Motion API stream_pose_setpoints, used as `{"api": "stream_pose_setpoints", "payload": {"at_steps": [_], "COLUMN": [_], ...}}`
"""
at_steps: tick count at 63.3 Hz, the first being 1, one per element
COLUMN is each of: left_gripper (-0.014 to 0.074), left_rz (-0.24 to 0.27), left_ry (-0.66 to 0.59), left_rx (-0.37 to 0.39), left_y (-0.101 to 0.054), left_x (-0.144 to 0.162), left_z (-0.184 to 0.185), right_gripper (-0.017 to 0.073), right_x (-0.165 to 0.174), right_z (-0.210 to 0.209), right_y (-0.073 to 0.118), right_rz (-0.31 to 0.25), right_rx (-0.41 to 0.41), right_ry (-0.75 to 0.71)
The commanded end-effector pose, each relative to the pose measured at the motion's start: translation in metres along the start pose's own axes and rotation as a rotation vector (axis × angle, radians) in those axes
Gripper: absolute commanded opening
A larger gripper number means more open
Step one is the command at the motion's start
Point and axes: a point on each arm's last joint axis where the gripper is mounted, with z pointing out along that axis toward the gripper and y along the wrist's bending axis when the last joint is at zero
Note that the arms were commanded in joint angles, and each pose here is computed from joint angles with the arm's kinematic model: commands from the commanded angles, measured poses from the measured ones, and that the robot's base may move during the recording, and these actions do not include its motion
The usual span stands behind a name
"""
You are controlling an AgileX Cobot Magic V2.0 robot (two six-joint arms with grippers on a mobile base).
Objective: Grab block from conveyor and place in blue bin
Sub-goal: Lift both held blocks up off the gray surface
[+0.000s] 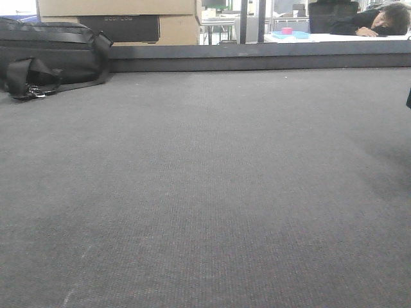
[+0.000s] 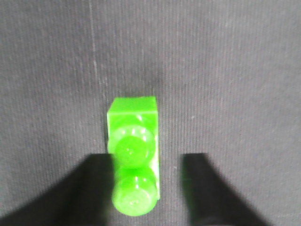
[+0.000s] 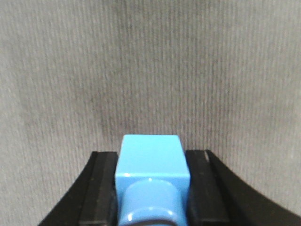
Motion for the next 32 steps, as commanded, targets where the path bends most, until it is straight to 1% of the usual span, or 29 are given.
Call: {"api": "stream_pose_setpoints", "payload": {"at_steps": [1,8,12,18,22,28,32], "left_gripper": [0.0349,0.0384,0.0386,0.0386,0.0379,0.0342,0.0286], "left_rz": [-0.010,-0.011,-0.011,-0.044,-0.063,-0.080,-0.080], "left_ry": [0.009,-0.012,-0.014,-0.016,-0.039,-0.048,-0.048], "left_rx": [0.004,0.002,0.002,0.004,0.002,0.002,0.002], "left_y": [0.000,0.000,-0.001,-0.002,-0.002,-0.002,-0.002], "left_x": [0.003,0.006,0.010,0.015,0.015,0.016,0.016], "left_z": [0.004,0.016,0.025,0.036,0.041,0.044,0.044], "right_gripper": [-0.0162,-0.0162,-0.0162,-0.0162,-0.0162,-0.0162,-0.0162], "right_x": [-0.001,-0.002,-0.002,-0.002,-0.002,-0.002,-0.002], "right_z": [-0.003,-0.003,-0.003,-0.003,-0.003,-0.003,-0.003], "right_y": [0.000,0.000,0.000,0.000,0.000,0.000,0.000], "right_rz": [-0.004,-0.004,-0.004,-0.004,-0.004,-0.004,-0.003], "right_rx": [0.000,-0.001,-0.001,-0.001,-0.001,-0.001,-0.003], "right_ry": [-0.033,-0.040,-0.040,-0.040,-0.040,-0.040,-0.040]}}
